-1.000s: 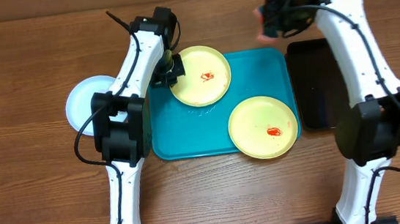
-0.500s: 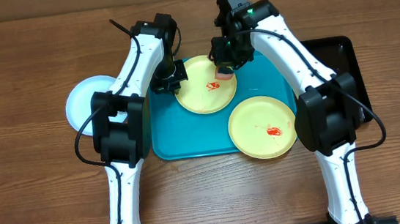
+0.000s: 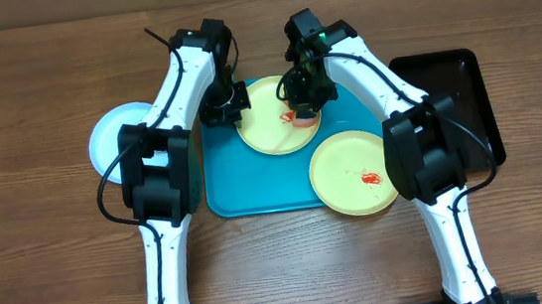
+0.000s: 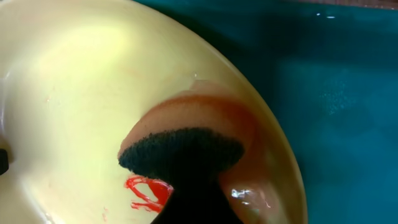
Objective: Clean dirty plates on tray and stack at the side
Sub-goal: 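Scrub the back yellow plate with the sponge in the right gripper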
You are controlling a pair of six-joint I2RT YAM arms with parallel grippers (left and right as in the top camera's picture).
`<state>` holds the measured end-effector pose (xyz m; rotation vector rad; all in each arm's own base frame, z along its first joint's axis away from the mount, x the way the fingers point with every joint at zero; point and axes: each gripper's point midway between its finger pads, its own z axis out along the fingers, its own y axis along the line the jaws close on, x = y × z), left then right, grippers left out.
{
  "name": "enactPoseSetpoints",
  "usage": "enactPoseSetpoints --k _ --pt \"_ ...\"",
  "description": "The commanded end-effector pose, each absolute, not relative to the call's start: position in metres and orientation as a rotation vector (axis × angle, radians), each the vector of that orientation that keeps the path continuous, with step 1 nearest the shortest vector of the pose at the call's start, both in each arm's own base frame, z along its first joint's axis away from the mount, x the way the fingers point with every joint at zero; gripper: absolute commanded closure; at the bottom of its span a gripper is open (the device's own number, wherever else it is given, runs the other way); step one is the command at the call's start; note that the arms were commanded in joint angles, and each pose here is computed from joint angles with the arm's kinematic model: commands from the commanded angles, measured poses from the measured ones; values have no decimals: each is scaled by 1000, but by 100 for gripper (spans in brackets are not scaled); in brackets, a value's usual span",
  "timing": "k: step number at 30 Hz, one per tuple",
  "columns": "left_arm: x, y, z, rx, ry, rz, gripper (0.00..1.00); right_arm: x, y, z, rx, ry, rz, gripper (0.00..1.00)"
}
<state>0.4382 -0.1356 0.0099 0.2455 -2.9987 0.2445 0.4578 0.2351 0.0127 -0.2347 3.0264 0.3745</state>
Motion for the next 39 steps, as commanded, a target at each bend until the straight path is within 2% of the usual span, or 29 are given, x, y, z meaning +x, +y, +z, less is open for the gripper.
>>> enactPoseSetpoints --k 1,6,15,18,25,30,34,39 --pt "430 -133 -12 228 -2955 217 96 452 236 -13 -304 3062 358 96" --pt "433 -150 -9 206 -2942 370 96 435 291 -1 -554 2979 725 96" --pt "435 -154 -9 206 -2942 400 96 419 318 -1 -653 2961 724 96" --pt "435 -154 -9 206 -2942 399 96 429 289 -4 -595 3001 575 96" --pt "437 -146 -9 231 -2942 401 96 467 203 -5 -467 2991 -28 96" --pt "437 -142 -8 246 -2936 399 96 489 203 -1 -522 2879 -100 96" --pt "436 -142 -8 242 -2933 398 96 495 235 2 -632 2807 79 96" --pt "439 -143 -8 240 -2940 412 96 461 291 7 -840 2787 480 96"
